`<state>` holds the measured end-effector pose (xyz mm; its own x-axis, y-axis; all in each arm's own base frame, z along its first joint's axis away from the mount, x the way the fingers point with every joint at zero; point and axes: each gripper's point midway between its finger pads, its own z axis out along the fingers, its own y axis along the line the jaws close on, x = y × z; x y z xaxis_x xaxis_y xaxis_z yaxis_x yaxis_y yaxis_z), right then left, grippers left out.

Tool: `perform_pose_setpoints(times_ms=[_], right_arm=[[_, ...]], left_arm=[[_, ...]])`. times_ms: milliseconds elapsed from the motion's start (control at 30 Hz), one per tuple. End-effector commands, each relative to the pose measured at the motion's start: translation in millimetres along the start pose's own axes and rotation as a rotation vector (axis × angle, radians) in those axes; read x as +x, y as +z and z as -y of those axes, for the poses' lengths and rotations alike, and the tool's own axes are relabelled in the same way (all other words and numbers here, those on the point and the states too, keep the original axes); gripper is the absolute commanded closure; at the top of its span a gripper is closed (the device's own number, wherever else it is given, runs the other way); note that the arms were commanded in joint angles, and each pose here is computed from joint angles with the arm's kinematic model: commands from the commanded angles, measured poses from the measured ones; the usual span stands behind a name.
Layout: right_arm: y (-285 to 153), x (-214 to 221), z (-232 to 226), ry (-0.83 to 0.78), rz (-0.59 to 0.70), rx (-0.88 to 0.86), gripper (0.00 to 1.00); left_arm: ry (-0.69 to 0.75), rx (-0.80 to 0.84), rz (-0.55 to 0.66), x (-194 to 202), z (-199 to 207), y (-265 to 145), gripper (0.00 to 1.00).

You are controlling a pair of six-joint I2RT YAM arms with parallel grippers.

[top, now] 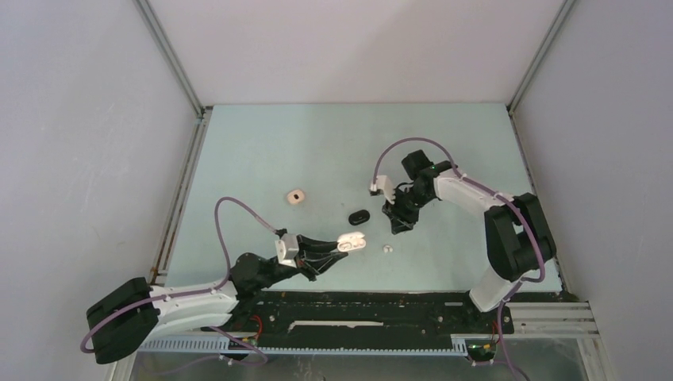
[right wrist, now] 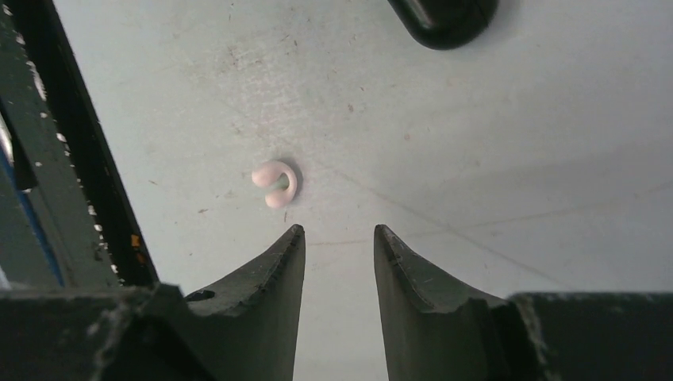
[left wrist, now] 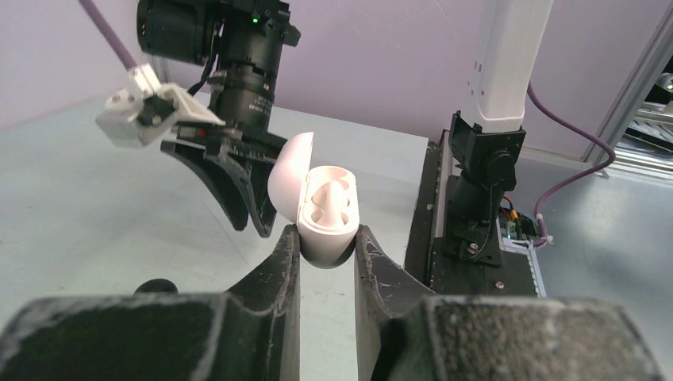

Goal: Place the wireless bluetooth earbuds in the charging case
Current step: Pick up the earbud from the center of the board.

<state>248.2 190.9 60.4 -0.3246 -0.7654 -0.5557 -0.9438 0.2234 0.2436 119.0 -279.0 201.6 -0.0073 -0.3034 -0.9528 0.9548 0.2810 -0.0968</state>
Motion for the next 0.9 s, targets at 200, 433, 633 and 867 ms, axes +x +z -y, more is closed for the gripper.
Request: perform_pose_setpoints(times_ms=[200,433,633,867], right_arm=[[41.7,8.0,7.4,-0.130,-0.147,0.014,0.60],[50.3,12.5,-1.8,-0.130,-0.164,-0.033,0.60],[50.7,9.9,-12.1,-0.117,-0.153,-0.092,0.60],[50.9,9.9,-25.6,-0.105,-0.148,-0.157,0.60]], left_arm=[[0.005,-0.036,-0.074,30.2,-6.2,-20.4,1.00],[0.004,-0.033,-0.080,31.2,-6.0,-19.1,1.00],[0.000,-0.029,-0.088,33.1,-5.3,-18.4,1.00],[-0.001,-0.028,-0.092,33.6,-5.5,-17.7,1.00]])
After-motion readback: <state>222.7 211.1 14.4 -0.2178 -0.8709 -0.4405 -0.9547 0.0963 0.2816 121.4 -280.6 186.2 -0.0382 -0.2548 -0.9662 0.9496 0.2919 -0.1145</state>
